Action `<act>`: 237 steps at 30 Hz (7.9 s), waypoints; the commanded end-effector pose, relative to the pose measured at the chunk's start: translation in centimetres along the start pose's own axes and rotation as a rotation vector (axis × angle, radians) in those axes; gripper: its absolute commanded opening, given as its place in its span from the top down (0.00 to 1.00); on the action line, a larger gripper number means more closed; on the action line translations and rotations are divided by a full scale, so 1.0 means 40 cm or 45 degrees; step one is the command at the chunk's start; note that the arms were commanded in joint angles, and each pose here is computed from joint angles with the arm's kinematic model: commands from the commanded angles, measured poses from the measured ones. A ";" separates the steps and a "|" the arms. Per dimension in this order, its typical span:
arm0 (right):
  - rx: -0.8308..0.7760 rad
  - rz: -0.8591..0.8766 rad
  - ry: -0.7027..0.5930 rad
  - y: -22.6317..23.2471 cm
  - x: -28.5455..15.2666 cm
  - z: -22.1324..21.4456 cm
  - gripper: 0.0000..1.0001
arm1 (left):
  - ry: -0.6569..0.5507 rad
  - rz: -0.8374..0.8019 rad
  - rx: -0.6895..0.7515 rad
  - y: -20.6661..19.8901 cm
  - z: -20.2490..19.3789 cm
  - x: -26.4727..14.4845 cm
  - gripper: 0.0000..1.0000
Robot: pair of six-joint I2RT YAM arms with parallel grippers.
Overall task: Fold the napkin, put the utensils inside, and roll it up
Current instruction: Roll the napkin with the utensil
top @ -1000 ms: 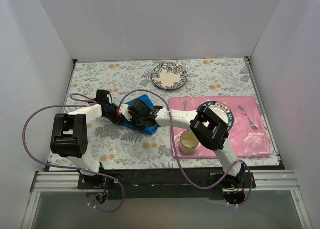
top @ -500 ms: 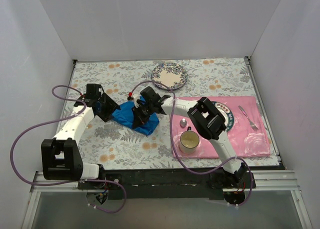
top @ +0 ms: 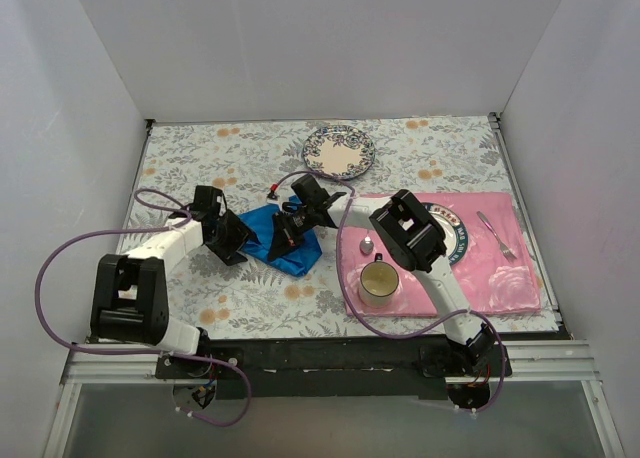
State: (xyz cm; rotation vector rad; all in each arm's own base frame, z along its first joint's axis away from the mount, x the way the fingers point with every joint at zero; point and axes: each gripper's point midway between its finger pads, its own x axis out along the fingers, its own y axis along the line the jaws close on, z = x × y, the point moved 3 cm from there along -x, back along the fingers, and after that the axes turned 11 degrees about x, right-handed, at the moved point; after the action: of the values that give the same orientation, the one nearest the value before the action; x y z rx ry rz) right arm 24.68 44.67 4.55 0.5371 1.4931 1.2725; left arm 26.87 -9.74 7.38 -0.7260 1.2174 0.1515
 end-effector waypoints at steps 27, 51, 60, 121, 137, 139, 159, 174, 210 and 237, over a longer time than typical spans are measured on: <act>0.089 -0.157 -0.004 -0.068 -0.009 -0.005 0.98 | -0.110 0.000 -0.015 -0.019 0.078 0.107 0.80; -0.983 -0.928 -0.187 0.078 -0.024 0.005 0.27 | 0.011 0.118 -0.046 0.094 0.009 0.158 0.86; -1.032 -1.147 -0.147 -0.030 0.019 -0.014 0.39 | 0.014 0.093 -0.046 0.097 0.013 0.145 0.86; -0.124 -0.347 0.019 -0.009 -0.088 0.014 0.58 | 0.043 -0.027 0.002 0.111 -0.045 0.162 0.83; -0.692 -0.805 -0.209 0.046 -0.085 0.062 0.37 | 0.047 -0.047 0.026 0.081 -0.025 0.139 0.85; -0.751 -0.848 -0.221 0.048 -0.076 0.067 0.37 | 0.049 -0.046 0.026 0.079 -0.023 0.138 0.85; -0.568 -0.766 -0.133 -0.042 0.021 -0.070 0.74 | -0.048 -0.059 0.107 0.040 0.023 0.076 0.85; 0.080 -0.017 -0.106 0.000 -0.017 -0.020 0.99 | -0.071 -0.035 -0.017 0.028 -0.017 -0.066 0.28; -0.361 -0.406 -0.102 0.063 -0.107 0.027 0.48 | 0.038 0.436 -0.115 0.034 -0.050 0.094 1.00; -1.010 -1.133 -0.351 -0.020 0.004 -0.053 0.54 | 0.248 0.455 -0.201 0.010 -0.098 0.076 1.00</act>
State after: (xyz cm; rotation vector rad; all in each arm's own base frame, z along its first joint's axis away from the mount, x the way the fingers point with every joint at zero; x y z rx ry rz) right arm 21.21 44.23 5.25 -0.3926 0.7454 0.9974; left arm 27.91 -12.79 5.06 -0.7005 1.3957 0.4268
